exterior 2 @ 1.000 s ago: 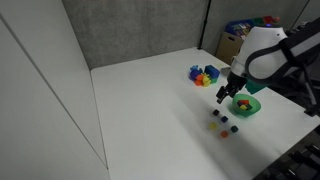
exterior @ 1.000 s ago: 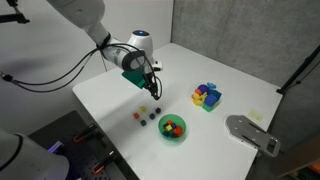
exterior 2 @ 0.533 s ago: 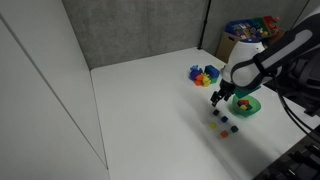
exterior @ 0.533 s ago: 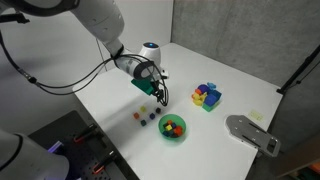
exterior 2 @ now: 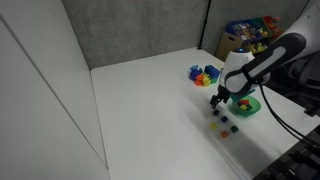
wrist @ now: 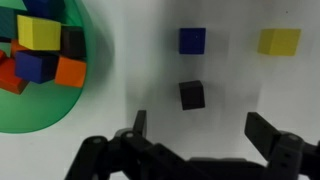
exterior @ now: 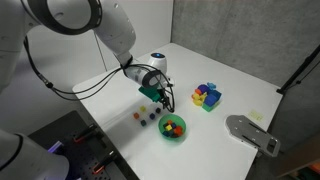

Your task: Put the brown block in the bowl

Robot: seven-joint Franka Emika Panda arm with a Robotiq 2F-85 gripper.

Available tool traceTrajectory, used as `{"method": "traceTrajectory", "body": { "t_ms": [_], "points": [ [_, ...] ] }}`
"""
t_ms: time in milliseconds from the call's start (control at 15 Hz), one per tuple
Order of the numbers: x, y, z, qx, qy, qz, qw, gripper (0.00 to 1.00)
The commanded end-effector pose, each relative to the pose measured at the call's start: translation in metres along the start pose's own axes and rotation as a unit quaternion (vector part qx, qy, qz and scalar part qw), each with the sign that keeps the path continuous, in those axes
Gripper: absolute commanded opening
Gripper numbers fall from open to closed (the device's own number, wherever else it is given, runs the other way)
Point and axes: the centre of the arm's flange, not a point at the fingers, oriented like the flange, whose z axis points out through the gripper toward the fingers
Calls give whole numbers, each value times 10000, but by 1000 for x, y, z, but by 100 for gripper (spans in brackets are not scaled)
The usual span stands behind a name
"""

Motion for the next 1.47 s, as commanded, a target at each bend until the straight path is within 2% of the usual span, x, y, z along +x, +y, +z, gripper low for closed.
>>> {"method": "traceTrajectory", "body": {
  "t_ms": [0,400,467,533,867,1067,1133,1200,1400],
  "points": [
    [11,-3,19,-126,-31,7,9999,100],
    [9,-8,37,-145,-142,-22,9998,100],
    [9,-9,39,-148,-160,-22,9998,75],
    [9,-9,40,-151,-170,-25,9997,75],
    [7,-11,49,-189,-204,-51,9996,34],
    [9,-13,41,-158,-269,-35,9995,9],
    [11,-13,34,-141,-288,-22,9995,6],
    [14,-13,26,-130,-293,-16,9995,10],
    [20,-10,-3,-228,-331,90,9992,10]
  ]
}}
